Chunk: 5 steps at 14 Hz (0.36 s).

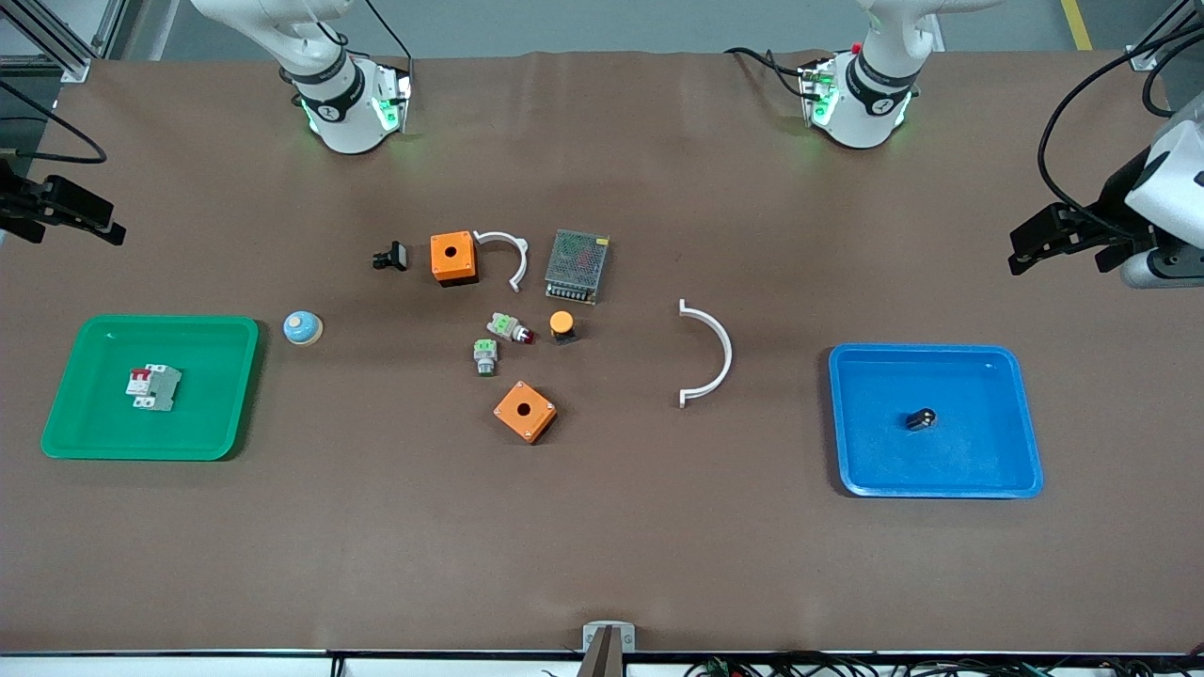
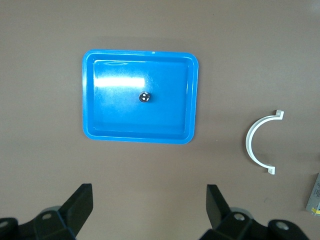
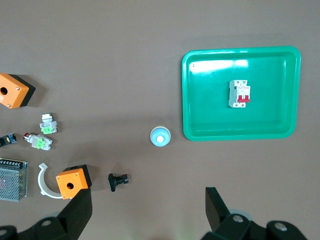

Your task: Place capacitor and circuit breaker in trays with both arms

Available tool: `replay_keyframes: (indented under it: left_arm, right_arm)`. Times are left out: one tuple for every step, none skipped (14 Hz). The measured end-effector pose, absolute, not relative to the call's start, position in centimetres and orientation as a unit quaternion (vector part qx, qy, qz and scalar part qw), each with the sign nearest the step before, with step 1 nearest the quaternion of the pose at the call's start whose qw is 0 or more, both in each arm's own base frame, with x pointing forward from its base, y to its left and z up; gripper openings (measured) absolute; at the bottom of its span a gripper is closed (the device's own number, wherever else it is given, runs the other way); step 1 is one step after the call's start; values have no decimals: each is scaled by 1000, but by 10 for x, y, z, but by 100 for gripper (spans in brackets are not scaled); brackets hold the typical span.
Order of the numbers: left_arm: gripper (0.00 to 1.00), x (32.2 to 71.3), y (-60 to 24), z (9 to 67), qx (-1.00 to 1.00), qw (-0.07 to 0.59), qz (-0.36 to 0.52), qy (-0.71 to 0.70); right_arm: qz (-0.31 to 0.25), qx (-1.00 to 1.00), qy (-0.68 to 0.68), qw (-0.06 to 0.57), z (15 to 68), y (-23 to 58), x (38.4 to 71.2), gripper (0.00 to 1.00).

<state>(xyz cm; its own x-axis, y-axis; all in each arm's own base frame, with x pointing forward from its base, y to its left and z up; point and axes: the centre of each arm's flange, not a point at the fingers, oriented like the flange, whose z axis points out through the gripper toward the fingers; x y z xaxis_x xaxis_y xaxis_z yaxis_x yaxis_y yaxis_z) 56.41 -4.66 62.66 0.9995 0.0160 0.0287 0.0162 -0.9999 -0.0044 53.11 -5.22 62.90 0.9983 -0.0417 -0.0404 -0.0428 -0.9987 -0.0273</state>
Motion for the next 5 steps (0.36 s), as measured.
replay_keyframes:
  left_arm:
    - [100,564,-47,627,-1000,2,-14,-8]
    - [100,564,-47,627,-1000,2,-14,-8]
    - [100,564,-48,627,-1000,2,-14,-7]
    - [100,564,-48,627,-1000,2,-14,-7]
    - [100,564,-49,627,-1000,2,-14,-6]
  right_arm:
    - [18,-1000,16,14,629,-52,531,100]
    - [17,-1000,13,14,629,-52,532,100]
    - [16,-1000,12,14,630,-52,532,100]
    - [16,-1000,11,14,630,-52,532,100]
    - [15,-1000,11,14,630,-52,532,100]
